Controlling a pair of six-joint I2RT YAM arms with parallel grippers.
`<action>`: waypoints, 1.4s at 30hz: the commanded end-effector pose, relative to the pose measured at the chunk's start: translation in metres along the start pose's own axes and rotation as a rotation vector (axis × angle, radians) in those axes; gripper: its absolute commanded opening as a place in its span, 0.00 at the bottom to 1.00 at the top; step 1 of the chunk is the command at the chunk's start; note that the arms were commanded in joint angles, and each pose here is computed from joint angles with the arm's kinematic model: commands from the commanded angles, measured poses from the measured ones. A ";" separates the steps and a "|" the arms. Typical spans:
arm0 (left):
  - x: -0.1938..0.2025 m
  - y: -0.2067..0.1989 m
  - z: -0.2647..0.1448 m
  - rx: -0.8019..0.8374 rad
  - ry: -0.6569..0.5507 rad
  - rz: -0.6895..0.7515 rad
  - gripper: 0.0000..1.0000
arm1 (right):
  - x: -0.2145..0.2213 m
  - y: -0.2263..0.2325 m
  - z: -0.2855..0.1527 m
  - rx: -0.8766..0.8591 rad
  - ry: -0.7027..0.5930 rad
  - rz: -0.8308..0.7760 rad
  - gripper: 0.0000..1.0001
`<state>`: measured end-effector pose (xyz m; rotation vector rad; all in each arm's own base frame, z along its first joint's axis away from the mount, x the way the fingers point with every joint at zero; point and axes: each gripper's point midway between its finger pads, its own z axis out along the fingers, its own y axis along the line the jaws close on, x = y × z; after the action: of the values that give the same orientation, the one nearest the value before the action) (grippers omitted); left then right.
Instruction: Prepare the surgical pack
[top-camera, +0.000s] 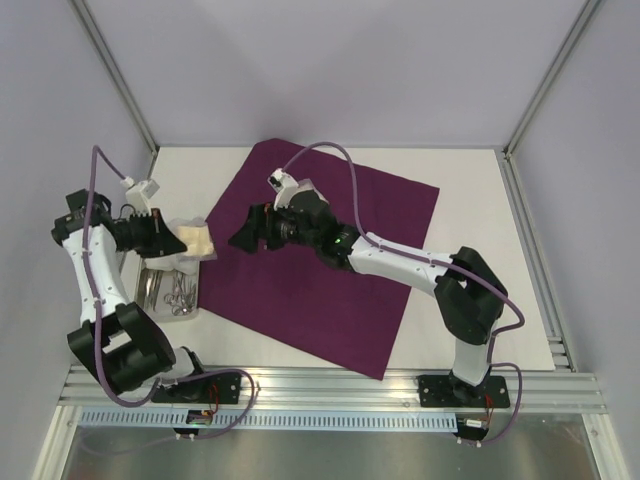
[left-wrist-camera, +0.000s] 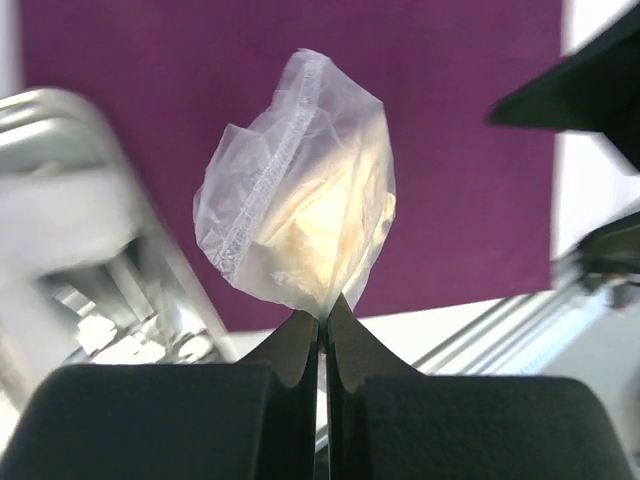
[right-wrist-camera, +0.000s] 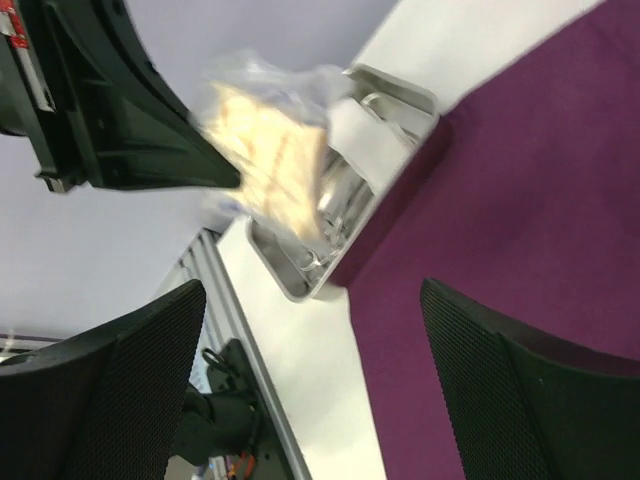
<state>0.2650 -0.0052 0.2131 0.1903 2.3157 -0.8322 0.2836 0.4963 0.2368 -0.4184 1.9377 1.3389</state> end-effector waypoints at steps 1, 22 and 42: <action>0.032 0.058 -0.034 -0.215 0.116 0.044 0.00 | 0.007 -0.018 -0.013 0.108 0.036 -0.064 0.91; 0.121 0.170 -0.062 -0.421 0.338 -0.006 0.00 | 0.047 -0.050 0.005 0.186 0.186 -0.020 0.89; 0.104 0.167 -0.035 -0.168 0.242 -0.060 0.00 | 0.053 -0.059 0.009 0.217 0.218 -0.034 0.89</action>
<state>0.2120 0.1426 0.0670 0.1363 2.7037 -0.6624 0.2840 0.4815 0.1441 -0.4795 2.2612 1.0812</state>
